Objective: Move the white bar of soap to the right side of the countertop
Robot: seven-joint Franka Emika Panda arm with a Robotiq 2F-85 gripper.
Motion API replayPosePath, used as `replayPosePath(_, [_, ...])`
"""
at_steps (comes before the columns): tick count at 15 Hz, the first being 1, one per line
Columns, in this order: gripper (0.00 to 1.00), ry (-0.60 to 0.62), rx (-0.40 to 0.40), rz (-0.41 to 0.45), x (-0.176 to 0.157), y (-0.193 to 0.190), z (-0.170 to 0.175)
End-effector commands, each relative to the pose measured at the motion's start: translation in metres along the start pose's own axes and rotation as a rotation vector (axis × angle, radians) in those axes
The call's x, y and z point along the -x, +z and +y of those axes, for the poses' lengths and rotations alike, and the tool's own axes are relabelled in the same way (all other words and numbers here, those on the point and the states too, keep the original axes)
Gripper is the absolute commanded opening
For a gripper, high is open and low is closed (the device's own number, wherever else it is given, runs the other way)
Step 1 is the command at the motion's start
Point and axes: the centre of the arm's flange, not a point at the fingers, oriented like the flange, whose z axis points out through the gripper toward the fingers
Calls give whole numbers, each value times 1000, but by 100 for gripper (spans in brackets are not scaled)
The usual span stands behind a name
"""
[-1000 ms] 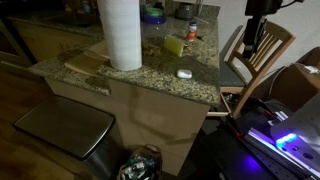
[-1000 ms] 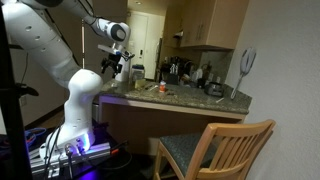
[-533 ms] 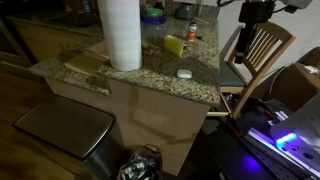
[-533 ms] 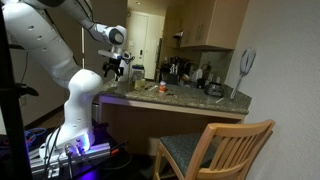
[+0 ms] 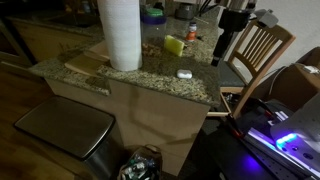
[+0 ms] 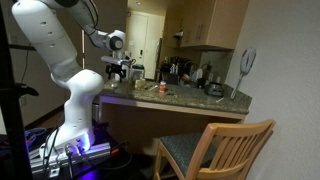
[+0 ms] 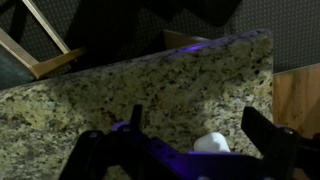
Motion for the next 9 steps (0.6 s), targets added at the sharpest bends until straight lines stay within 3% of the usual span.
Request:
replayPosePath(1, [100, -8, -4, -2, -1, 2, -1])
replayPosePath(4, [100, -10, -7, 11, -2, 3, -1])
replayPosePath(9, [100, -90, 29, 149, -13, -1, 1])
